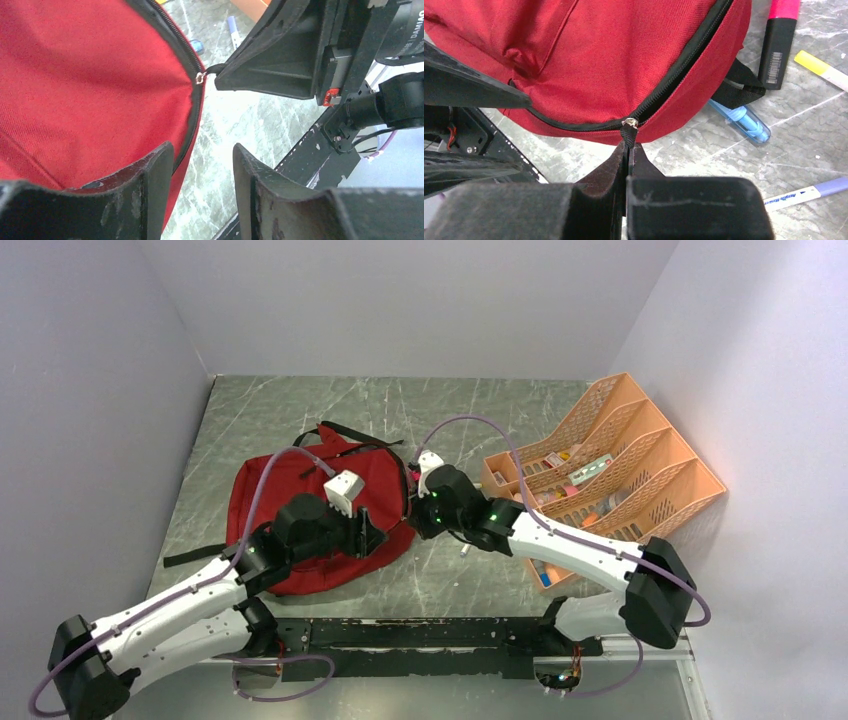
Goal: Pack the student bag
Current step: Zip the student bag at the center of the board.
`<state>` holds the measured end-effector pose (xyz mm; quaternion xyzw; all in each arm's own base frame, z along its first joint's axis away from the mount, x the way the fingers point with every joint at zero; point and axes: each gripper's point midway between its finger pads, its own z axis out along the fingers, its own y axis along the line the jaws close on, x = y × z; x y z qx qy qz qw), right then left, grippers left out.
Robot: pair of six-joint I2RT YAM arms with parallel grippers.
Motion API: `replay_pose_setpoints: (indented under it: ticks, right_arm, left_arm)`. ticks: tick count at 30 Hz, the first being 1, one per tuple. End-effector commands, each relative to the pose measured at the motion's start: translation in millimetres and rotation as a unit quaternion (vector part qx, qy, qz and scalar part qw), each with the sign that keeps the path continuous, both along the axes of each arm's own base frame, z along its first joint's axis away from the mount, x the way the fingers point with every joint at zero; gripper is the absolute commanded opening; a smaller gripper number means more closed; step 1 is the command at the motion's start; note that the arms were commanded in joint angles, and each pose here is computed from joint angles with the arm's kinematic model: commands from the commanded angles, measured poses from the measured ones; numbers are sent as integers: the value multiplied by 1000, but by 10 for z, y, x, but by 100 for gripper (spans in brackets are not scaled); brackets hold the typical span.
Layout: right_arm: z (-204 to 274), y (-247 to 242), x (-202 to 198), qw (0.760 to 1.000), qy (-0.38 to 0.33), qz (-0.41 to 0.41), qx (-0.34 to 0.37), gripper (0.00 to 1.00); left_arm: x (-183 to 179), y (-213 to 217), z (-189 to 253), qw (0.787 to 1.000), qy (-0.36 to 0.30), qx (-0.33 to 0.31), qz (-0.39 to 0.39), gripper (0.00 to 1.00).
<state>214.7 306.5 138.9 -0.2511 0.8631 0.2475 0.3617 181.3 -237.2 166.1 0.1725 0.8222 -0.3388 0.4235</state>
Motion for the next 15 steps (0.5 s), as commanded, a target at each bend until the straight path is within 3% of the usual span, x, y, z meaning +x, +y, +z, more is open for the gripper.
replay_pose_setpoints:
  ticks: [1, 8, 15]
  right_arm:
    - [150, 21, -36, 999, -12, 19, 27, 0]
    - [157, -14, -97, 999, -7, 31, 22, 0]
    - [212, -43, -140, 999, -8, 35, 29, 0]
  left_arm:
    - [-15, -278, 187, 996, -71, -25, -51, 51]
    - [12, -318, -132, 992, -89, 87, -31, 51]
    - [40, -261, -219, 990, -91, 104, -8, 51]
